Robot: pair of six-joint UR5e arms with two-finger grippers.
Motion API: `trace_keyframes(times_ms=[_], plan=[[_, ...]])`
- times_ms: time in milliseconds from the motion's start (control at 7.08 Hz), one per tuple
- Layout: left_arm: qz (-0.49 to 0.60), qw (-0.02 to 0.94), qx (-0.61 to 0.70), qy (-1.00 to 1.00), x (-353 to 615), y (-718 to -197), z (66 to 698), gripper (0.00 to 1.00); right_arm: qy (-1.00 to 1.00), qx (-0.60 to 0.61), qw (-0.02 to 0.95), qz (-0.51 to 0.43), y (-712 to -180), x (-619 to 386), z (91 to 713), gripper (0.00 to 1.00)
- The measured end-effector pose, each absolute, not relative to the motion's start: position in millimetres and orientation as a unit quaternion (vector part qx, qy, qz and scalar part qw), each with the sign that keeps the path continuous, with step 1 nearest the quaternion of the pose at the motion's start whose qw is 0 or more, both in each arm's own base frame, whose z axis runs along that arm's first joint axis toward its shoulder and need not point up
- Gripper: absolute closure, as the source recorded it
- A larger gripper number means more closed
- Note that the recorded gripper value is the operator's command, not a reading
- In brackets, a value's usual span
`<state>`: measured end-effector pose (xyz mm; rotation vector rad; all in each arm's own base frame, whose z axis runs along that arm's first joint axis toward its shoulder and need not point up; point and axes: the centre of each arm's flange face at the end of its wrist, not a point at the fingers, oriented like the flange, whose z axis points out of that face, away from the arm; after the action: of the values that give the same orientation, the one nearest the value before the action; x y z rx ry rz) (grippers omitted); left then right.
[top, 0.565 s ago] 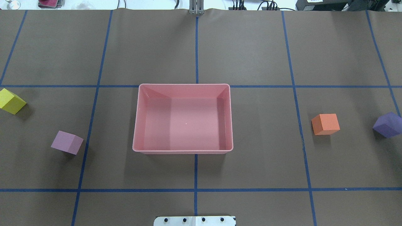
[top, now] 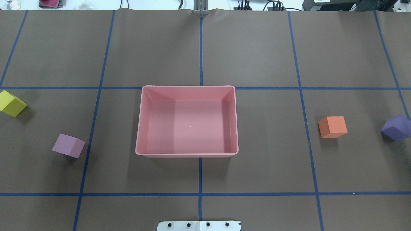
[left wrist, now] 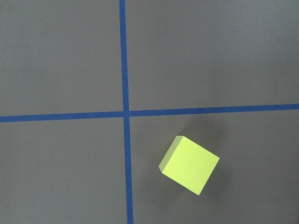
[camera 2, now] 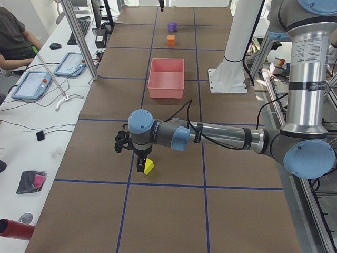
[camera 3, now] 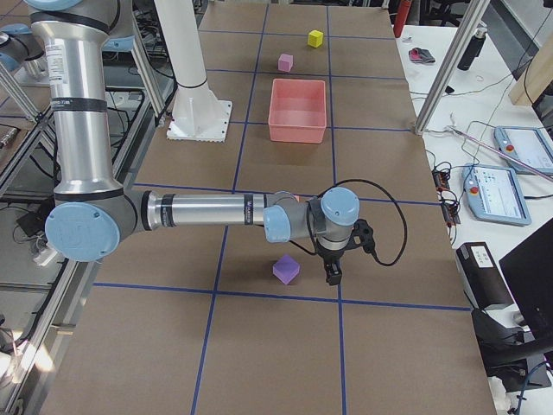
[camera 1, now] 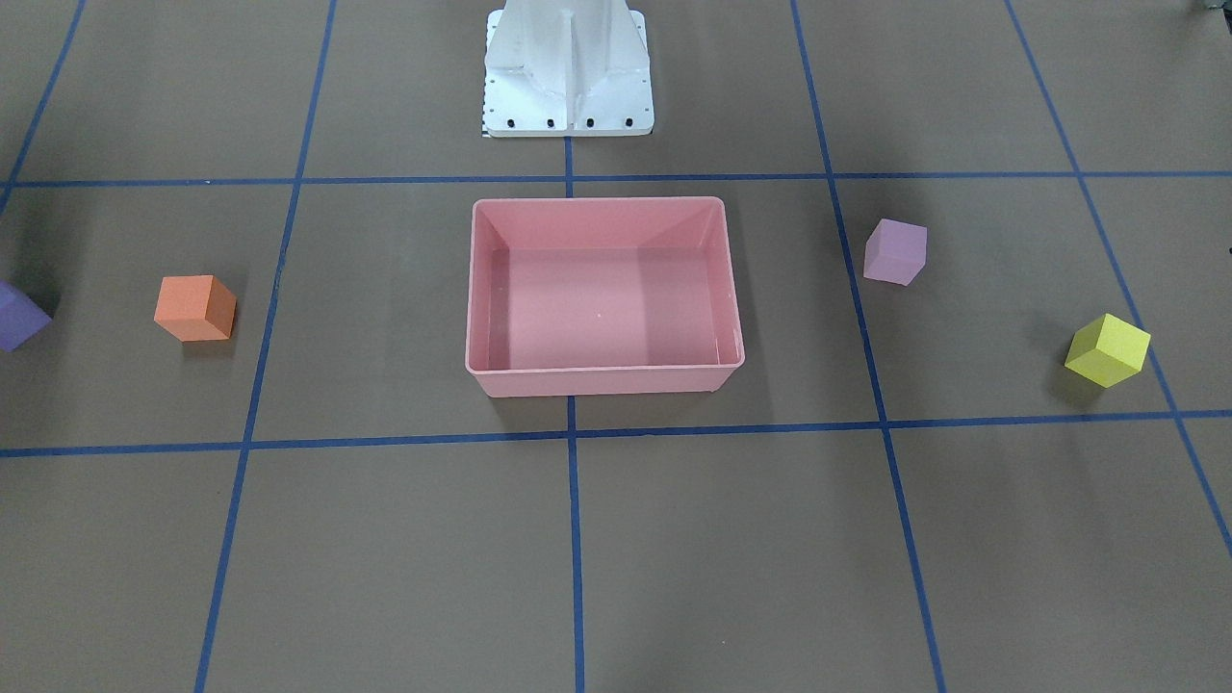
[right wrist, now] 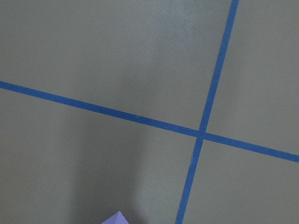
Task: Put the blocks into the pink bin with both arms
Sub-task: 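Move the right gripper toward the purple cube at the table edge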
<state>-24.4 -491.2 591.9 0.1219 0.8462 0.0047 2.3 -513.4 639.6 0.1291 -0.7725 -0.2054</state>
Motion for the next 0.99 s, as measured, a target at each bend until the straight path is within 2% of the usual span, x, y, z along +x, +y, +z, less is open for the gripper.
trace_keyframes(times_ms=[424, 706, 988], plan=[[0.000, 0.906, 0.055, 0.420, -20, -490, 590, 0.00, -0.387, 0.111, 0.909, -0.104, -465, -13, 666, 0.00], [-0.008, 0.903, 0.054, 0.425, -19, -491, 588, 0.00, -0.403, 0.114, 0.903, -0.096, -436, -47, 674, 0.06], [-0.008, 0.903, 0.058, 0.426, -19, -490, 590, 0.00, -0.412, 0.083, 0.905, -0.068, -426, -80, 674, 0.01]])
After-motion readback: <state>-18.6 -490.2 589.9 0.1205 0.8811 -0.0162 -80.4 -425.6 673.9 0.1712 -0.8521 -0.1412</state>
